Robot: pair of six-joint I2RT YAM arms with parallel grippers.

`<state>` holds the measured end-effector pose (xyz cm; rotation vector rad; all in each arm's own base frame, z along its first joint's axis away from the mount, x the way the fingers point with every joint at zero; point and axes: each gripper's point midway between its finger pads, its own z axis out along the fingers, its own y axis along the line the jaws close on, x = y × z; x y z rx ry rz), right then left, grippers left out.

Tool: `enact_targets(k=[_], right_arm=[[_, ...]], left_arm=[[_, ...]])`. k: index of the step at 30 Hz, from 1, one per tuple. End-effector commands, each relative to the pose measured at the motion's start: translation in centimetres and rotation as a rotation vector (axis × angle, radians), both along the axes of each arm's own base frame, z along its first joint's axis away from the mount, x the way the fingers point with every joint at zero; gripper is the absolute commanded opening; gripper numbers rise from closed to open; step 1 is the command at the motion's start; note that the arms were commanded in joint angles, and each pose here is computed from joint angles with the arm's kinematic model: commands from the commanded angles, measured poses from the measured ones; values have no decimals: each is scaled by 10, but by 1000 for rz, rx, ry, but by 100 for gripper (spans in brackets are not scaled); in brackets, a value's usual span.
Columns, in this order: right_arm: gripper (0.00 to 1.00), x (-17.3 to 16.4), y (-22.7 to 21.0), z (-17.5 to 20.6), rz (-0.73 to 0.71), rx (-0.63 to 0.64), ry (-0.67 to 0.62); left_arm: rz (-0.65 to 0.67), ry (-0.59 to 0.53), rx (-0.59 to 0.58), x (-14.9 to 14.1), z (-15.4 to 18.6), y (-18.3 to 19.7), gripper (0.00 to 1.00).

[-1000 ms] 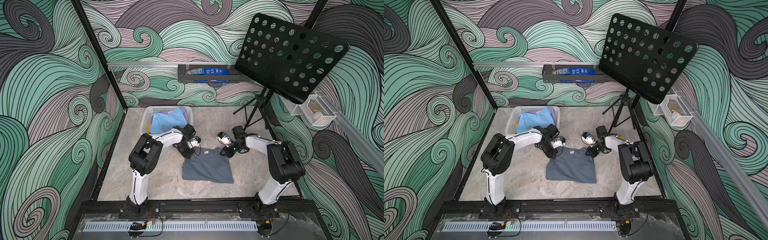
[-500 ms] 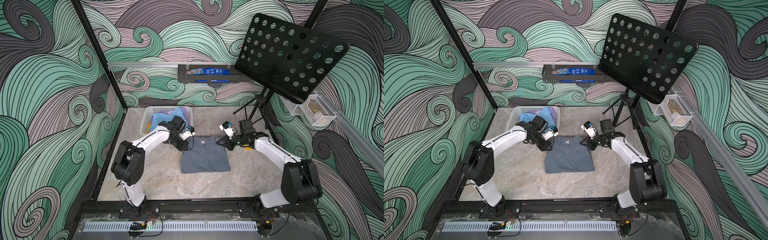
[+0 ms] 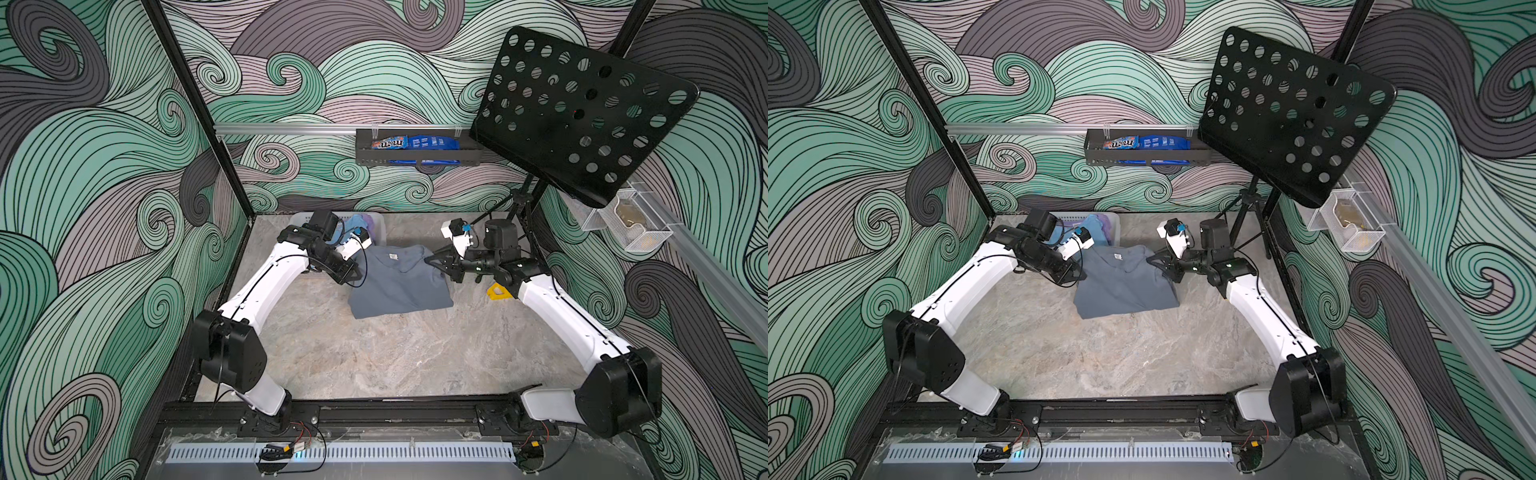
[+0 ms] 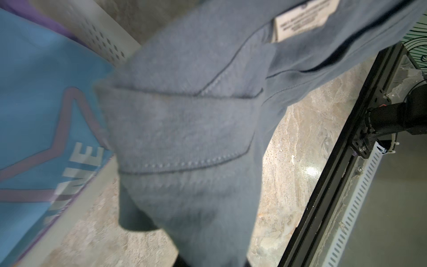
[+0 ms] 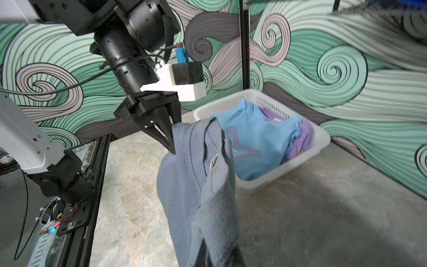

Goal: Put the folded t-shirts into the basket
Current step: Place the T-shirt in the bin.

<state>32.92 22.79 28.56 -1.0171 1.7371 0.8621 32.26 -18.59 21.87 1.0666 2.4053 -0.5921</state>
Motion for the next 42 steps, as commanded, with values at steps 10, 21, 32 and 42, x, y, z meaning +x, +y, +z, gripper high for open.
enact_targets(k=[10, 21, 32, 42], right_arm=[[0, 29, 62, 116, -58, 124, -182], [0, 86, 118, 124, -74, 166, -156], [0, 134, 163, 81, -38, 126, -85], [0, 142, 189, 32, -4, 83, -2]], left_arm=[[185, -241, 77, 23, 93, 74, 0], [354, -323, 124, 85, 121, 136, 0], [425, -314, 164, 136, 96, 176, 0], [408, -268, 206, 150, 67, 193, 0]])
